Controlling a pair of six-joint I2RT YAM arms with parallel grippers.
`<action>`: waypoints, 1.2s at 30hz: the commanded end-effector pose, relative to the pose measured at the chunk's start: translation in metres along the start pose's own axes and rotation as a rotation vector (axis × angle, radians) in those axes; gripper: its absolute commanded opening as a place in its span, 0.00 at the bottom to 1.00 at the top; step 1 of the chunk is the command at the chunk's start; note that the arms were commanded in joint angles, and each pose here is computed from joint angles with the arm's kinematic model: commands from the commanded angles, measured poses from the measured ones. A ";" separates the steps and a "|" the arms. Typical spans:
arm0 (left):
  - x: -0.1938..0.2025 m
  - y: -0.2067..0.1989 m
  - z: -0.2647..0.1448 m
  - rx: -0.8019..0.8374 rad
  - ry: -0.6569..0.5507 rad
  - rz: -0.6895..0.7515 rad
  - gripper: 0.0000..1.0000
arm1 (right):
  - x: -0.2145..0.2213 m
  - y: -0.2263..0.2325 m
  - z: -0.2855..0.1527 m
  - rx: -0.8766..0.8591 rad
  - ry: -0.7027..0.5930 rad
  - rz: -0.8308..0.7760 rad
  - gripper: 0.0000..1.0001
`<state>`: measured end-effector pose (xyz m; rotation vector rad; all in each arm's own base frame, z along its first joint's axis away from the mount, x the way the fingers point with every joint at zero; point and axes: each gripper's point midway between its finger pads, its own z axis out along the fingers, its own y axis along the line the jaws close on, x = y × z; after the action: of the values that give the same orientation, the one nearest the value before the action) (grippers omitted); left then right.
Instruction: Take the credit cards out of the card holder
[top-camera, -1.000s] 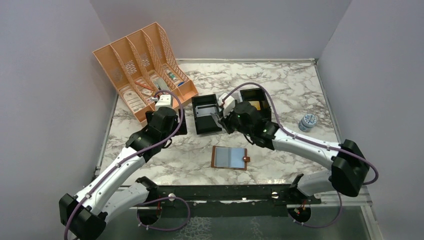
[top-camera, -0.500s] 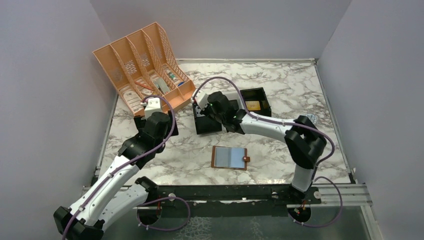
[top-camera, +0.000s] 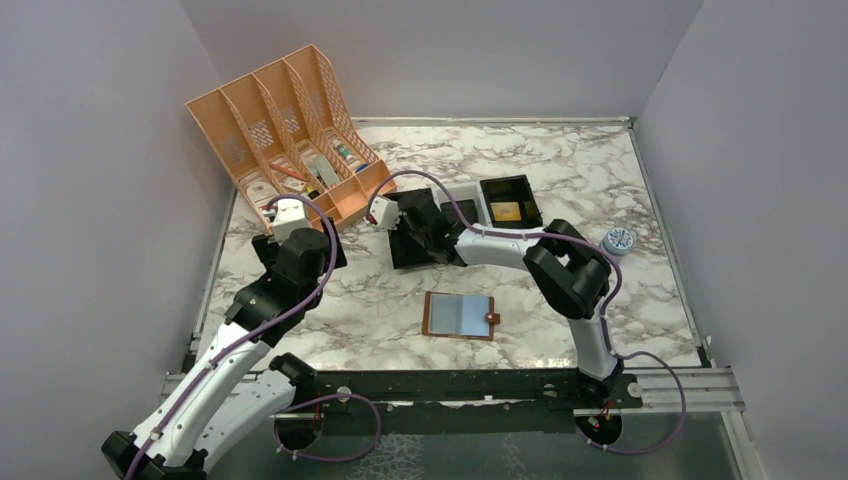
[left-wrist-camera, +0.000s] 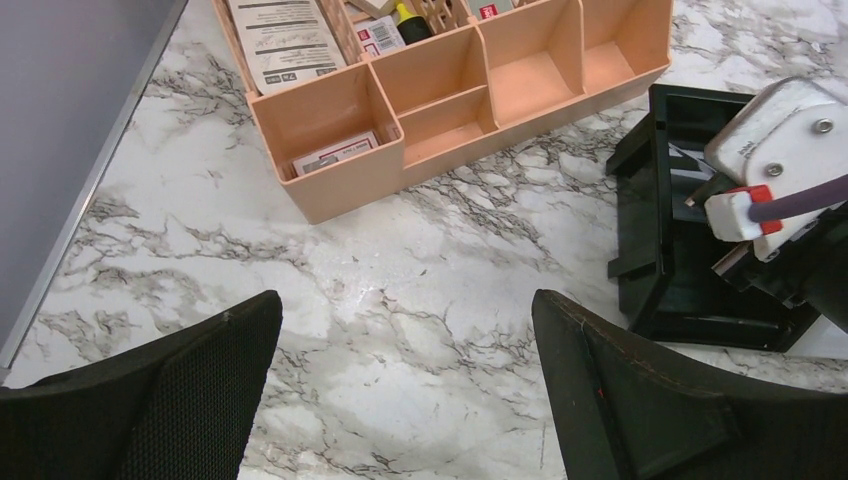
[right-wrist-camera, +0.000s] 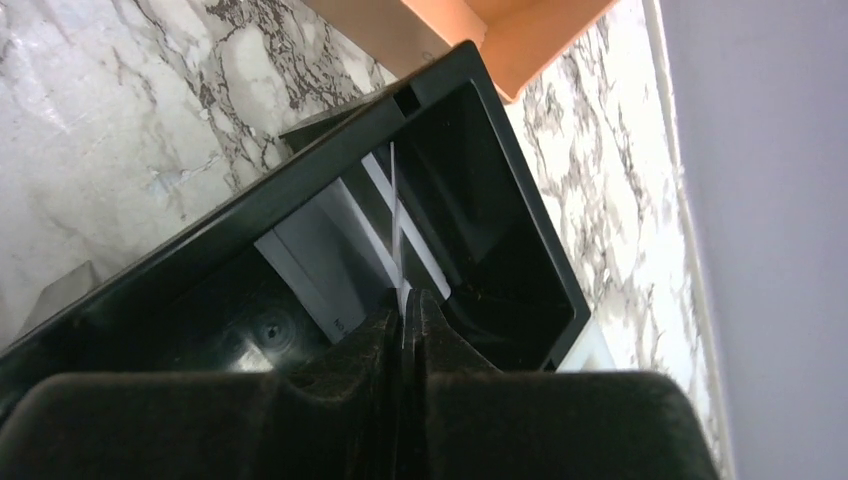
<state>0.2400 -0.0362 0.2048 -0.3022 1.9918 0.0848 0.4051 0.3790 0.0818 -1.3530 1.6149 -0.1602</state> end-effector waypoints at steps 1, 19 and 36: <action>0.002 0.009 0.002 -0.041 0.002 0.009 0.99 | -0.015 -0.011 0.015 0.050 -0.038 -0.102 0.08; 0.008 0.005 0.006 -0.031 0.036 0.029 0.99 | -0.011 -0.007 0.004 -0.052 -0.029 -0.040 0.41; 0.008 0.005 0.006 -0.026 0.037 0.023 0.99 | -0.012 -0.037 -0.105 0.114 -0.078 0.864 0.53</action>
<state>0.2435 -0.0326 0.1964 -0.3107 2.0225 0.1226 0.3749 0.3530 0.1739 -0.8716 1.7460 0.1428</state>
